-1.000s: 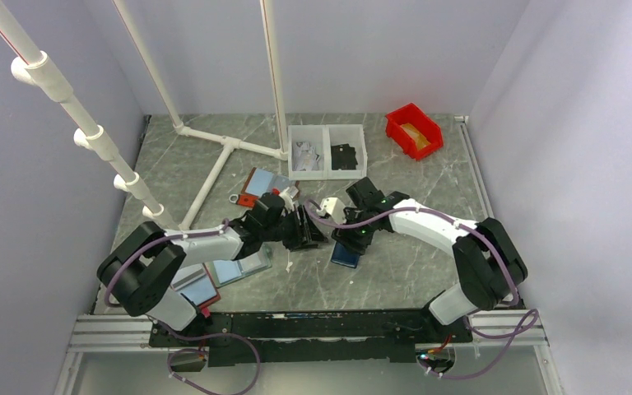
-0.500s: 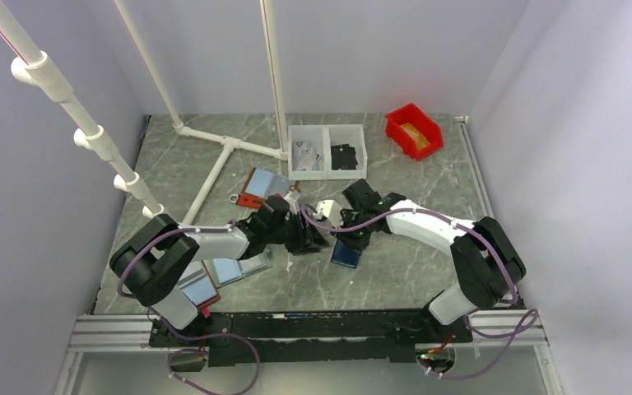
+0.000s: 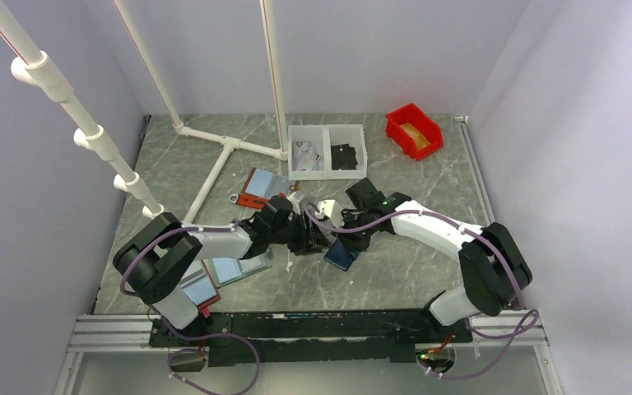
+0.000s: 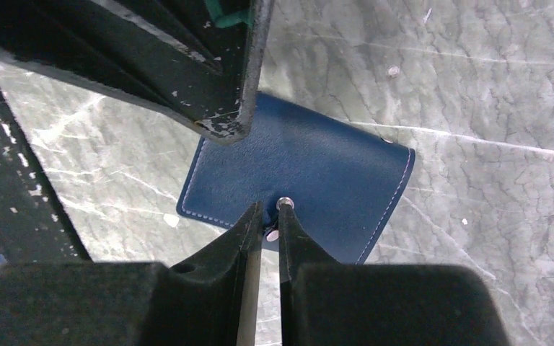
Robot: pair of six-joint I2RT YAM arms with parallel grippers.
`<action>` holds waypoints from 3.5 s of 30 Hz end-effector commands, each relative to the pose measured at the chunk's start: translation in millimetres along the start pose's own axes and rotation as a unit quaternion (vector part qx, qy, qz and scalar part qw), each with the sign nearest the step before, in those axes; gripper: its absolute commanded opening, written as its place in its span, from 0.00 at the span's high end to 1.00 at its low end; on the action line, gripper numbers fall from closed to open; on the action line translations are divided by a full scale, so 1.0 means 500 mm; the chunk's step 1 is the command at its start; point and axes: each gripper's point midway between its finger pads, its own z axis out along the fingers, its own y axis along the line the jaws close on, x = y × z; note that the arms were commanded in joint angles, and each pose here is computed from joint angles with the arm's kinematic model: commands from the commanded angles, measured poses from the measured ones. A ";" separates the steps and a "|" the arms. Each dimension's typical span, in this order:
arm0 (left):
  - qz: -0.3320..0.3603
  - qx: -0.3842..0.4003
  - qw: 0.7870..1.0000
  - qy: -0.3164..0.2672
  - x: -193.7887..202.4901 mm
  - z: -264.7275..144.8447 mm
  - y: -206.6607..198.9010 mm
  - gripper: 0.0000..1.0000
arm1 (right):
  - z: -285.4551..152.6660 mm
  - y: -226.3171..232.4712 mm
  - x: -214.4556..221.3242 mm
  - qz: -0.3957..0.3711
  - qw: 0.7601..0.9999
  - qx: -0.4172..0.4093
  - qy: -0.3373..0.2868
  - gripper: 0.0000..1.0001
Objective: Take the credit cards out of the card holder
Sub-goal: Open the card holder at the center of the board.
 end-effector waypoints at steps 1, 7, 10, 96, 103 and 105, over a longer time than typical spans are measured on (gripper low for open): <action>0.042 0.015 0.999 -0.008 -0.010 0.000 -0.031 0.48 | -0.036 0.008 -0.048 -0.005 0.998 -0.014 -0.054 0.96; 0.090 0.004 0.995 -0.028 -0.007 -0.024 -0.037 0.46 | -0.056 0.000 -0.056 0.017 0.996 -0.020 -0.080 0.96; 0.114 0.006 0.992 -0.045 -0.010 -0.043 -0.046 0.45 | -0.059 -0.003 -0.058 0.019 0.996 -0.017 -0.083 0.96; 0.160 -0.005 0.958 -0.236 0.031 -0.077 -0.047 1.00 | -0.074 -0.036 -0.008 0.067 0.994 -0.034 -0.076 1.00; 0.137 -0.014 0.959 -0.247 0.028 -0.096 -0.025 1.00 | -0.069 -0.045 0.019 0.065 0.997 -0.017 -0.049 1.00; 0.132 -0.017 0.959 -0.249 0.029 -0.099 -0.018 1.00 | -0.068 -0.046 0.027 0.065 0.997 -0.014 -0.042 1.00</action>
